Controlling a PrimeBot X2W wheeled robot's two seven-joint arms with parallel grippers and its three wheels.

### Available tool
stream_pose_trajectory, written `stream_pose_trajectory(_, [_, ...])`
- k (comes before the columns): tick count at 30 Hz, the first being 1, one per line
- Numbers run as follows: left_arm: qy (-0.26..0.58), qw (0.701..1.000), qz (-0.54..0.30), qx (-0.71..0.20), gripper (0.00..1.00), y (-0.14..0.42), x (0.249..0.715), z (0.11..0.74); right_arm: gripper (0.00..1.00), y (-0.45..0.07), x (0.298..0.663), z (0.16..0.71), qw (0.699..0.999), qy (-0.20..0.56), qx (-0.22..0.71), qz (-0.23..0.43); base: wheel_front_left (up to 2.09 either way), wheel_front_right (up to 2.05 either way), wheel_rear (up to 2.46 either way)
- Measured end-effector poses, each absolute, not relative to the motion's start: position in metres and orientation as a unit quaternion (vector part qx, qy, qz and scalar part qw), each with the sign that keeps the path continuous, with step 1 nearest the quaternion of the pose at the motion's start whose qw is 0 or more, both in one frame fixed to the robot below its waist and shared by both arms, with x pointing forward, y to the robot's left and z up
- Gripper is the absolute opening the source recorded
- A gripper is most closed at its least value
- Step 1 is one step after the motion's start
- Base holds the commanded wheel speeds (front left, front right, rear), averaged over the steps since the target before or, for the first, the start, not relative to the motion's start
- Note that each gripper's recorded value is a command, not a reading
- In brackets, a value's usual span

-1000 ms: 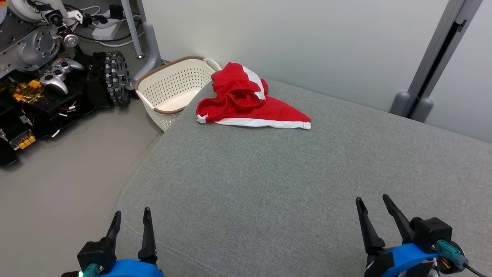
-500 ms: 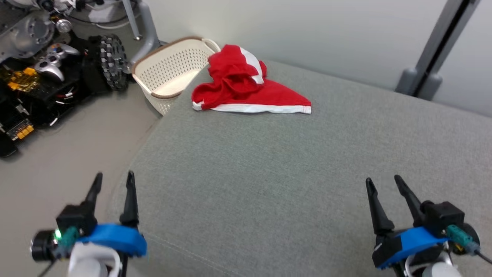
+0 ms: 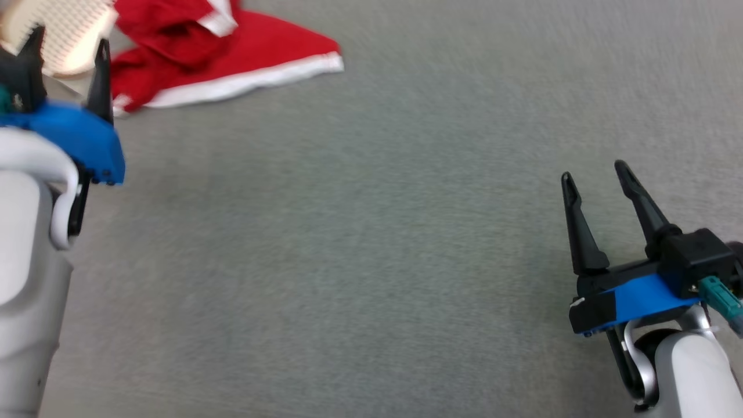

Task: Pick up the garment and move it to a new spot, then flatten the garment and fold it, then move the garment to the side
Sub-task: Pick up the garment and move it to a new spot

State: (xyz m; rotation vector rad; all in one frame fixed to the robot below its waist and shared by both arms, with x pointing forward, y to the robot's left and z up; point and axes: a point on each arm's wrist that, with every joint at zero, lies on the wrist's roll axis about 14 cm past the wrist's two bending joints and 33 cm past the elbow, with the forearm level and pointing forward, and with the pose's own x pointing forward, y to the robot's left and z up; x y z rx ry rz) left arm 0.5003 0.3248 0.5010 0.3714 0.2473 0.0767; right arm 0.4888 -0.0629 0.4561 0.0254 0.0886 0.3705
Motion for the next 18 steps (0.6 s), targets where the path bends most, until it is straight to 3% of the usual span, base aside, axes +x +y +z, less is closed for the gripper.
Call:
stream_pose_trajectory(8, [0.235,0.961,0.001,0.148,1.0,0.29,0.567,0.413,1.0,-0.122,0.497,0.429,0.991,0.072,-0.016,0.112,0.0,0.0,0.0])
stream_pose_trajectory(18, [0.26,0.959,0.024,0.112,1.0,0.287,0.593,0.365,1.0,-0.162,0.496,0.412,0.994,0.087,-0.033,0.061,0.0,0.0,0.0])
